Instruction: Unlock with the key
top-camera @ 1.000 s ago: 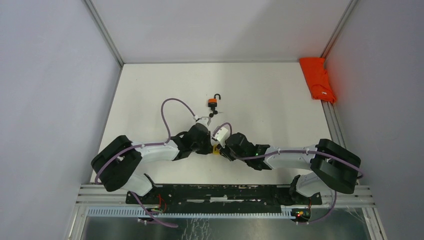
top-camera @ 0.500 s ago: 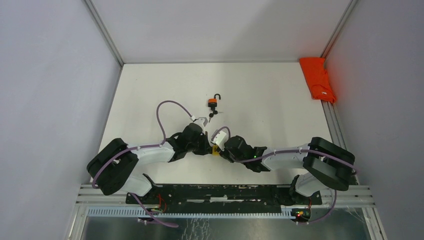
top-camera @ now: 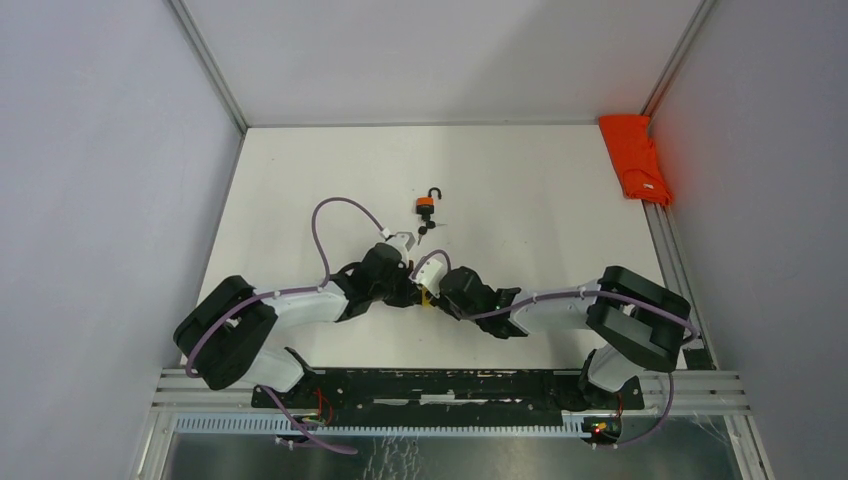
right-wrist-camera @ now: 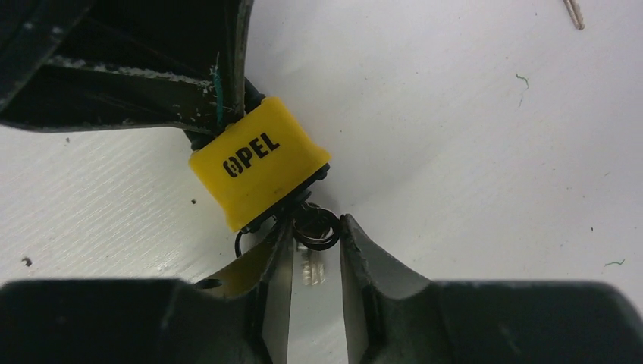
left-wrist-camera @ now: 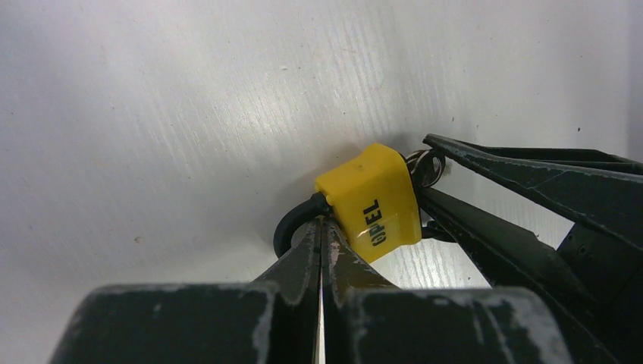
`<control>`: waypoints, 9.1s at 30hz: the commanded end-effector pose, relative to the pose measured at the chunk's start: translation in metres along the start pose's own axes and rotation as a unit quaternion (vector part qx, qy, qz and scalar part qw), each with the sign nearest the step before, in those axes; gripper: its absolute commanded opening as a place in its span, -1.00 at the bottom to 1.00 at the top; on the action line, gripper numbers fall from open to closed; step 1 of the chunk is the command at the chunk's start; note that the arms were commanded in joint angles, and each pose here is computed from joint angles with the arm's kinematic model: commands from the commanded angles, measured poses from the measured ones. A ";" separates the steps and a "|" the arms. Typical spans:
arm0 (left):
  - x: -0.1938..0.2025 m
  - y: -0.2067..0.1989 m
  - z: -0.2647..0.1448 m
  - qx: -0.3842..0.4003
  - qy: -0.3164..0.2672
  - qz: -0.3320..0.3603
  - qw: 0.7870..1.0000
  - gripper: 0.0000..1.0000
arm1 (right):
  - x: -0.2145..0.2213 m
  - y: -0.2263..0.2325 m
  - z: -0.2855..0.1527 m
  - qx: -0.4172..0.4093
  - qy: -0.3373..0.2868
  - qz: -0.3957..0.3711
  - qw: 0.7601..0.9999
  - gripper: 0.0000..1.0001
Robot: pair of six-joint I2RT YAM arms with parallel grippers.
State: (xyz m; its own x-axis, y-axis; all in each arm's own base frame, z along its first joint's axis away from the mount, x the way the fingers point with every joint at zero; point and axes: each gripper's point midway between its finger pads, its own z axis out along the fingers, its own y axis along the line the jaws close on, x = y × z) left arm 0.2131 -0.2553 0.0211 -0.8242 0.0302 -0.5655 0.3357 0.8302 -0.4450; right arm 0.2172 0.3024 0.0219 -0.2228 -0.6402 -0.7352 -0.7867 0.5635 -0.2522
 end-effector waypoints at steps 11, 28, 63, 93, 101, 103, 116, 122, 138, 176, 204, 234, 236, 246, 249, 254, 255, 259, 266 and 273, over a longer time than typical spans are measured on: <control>-0.009 -0.014 0.002 0.037 0.002 0.042 0.998 -0.96 | 0.007 0.009 0.015 -0.016 0.035 0.019 0.999 -0.93; -0.016 -0.023 -0.005 0.060 -0.011 0.067 0.996 -0.96 | -0.047 0.041 -0.004 -0.205 -0.019 0.135 0.969 -1.00; -0.016 -0.032 -0.012 0.083 -0.013 0.071 0.994 -0.96 | -0.045 0.060 -0.012 -0.318 -0.022 0.316 0.894 -0.56; -0.124 -0.023 -0.108 -0.054 -0.174 0.008 0.983 -0.07 | -0.047 -0.036 -0.019 -0.120 -0.020 0.251 0.960 -0.11; -0.139 0.009 -0.193 -0.135 -0.273 -0.094 0.948 0.12 | -0.041 -0.020 -0.038 -0.106 0.040 0.113 0.987 0.19; -0.146 0.007 -0.221 -0.118 -0.319 -0.114 0.933 0.24 | -0.041 -0.014 -0.041 -0.100 0.060 0.085 0.990 0.19; -0.106 0.004 -0.225 -0.073 -0.277 -0.113 0.951 0.21 | -0.069 0.029 -0.020 -0.090 0.089 0.130 0.983 0.25; -0.104 0.005 -0.234 -0.080 -0.273 -0.091 0.954 0.21 | -0.069 0.035 0.003 -0.072 0.119 0.124 0.982 0.24; -0.091 0.007 -0.225 -0.063 -0.265 -0.088 0.958 0.23 | -0.025 0.041 0.013 -0.025 0.200 0.129 0.971 0.08; -0.083 -0.077 -0.170 0.174 -0.206 -0.030 0.962 0.17 | -0.044 -0.005 -0.060 0.047 0.027 0.226 0.973 -1.00; -0.075 -0.154 -0.117 0.333 0.010 0.072 0.940 0.00 | -0.132 -0.015 -0.154 -0.064 -0.178 0.125 0.974 -1.00; -0.036 -0.154 -0.128 0.377 0.133 0.097 0.912 0.08 | -0.154 -0.012 -0.179 -0.091 -0.215 0.102 0.967 -1.00; -0.040 -0.156 -0.127 0.374 0.132 0.099 0.913 0.06 | -0.153 -0.012 -0.179 -0.091 -0.213 0.101 0.968 -1.00; -0.046 -0.157 -0.126 0.361 0.156 0.106 0.913 0.01 | -0.150 -0.013 -0.179 -0.085 -0.209 0.101 0.969 -1.00; -0.039 -0.157 -0.126 0.368 0.167 0.100 0.909 0.02 | -0.154 -0.013 -0.179 -0.084 -0.212 0.101 0.968 -1.00; -0.023 -0.150 -0.128 0.371 0.195 0.095 0.903 0.02 | -0.160 -0.015 -0.179 -0.078 -0.214 0.096 0.969 -1.00; -0.021 -0.150 -0.129 0.374 0.196 0.096 0.901 0.02 | -0.161 -0.014 -0.177 -0.079 -0.211 0.094 0.970 -1.00; -0.016 -0.155 -0.135 0.397 0.200 0.092 0.891 0.00 | -0.160 -0.009 -0.171 -0.084 -0.204 0.090 0.971 -1.00; 0.004 -0.151 -0.139 0.390 0.238 0.094 0.885 -0.70 | -0.168 -0.015 -0.176 -0.071 -0.215 0.094 0.970 -1.00; 0.005 -0.154 -0.141 0.387 0.224 0.101 0.889 -0.96 | -0.168 -0.018 -0.177 -0.064 -0.215 0.097 0.970 -1.00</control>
State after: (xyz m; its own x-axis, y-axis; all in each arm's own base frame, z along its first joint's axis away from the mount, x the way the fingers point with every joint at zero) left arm 0.1225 -0.3101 0.1801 -0.7925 0.4350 -0.4275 0.5589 0.2372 -0.7946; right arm 0.1378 0.2960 0.1876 -0.2249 -0.4368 -0.8710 -0.8808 0.4734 -0.0100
